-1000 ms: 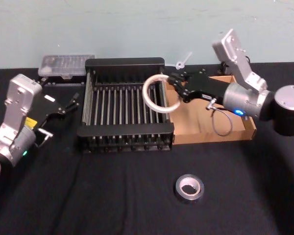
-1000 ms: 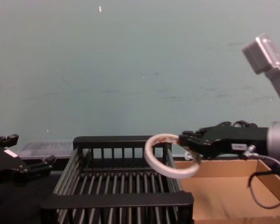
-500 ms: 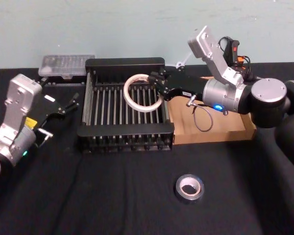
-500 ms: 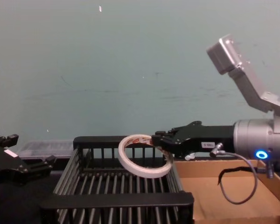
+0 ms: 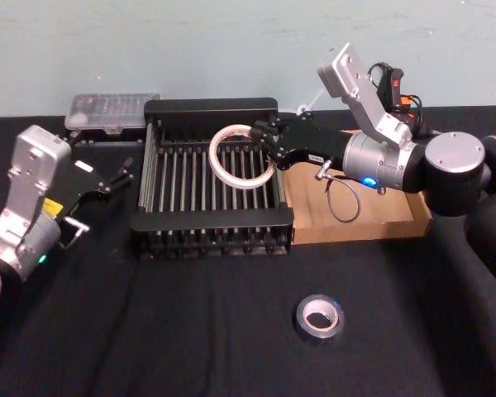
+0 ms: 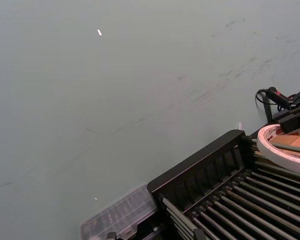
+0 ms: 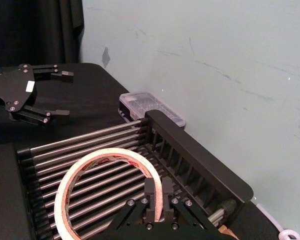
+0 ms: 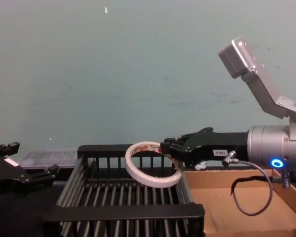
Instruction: Pick up the white tape and place it into the black box , Pick up the silver tape and place it into the brown box.
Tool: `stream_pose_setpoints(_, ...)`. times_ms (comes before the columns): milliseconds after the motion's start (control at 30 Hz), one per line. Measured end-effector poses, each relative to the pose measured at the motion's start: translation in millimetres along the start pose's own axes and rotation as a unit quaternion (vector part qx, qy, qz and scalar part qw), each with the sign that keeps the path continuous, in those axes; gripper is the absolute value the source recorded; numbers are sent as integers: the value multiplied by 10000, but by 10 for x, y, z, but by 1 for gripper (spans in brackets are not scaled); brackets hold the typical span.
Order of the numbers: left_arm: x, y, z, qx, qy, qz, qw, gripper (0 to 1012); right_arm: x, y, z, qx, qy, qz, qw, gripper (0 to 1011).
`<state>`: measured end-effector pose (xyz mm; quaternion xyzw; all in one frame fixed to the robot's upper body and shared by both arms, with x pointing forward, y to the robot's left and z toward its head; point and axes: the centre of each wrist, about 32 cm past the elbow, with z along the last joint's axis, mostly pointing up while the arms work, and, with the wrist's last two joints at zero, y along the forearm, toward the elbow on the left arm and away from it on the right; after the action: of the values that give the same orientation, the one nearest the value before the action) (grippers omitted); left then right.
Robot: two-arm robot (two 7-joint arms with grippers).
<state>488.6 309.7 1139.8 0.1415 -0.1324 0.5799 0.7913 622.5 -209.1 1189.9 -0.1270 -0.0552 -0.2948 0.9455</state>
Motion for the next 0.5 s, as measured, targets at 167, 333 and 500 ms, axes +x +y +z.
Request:
stream_pose_setpoints(167, 0, 0, 0, 0, 0, 0, 10000, 1001, -2, -3, 0, 4, 2, 0, 10000, 218)
stream_pose_setpoints(333, 0, 0, 0, 0, 0, 0, 10000, 1002, -1, -6, 0, 5, 4, -4, 10000, 354)
stream_pose_setpoints(500, 0, 0, 0, 0, 0, 0, 10000, 1002, -1, -7, 0, 6, 7, -6, 10000, 492)
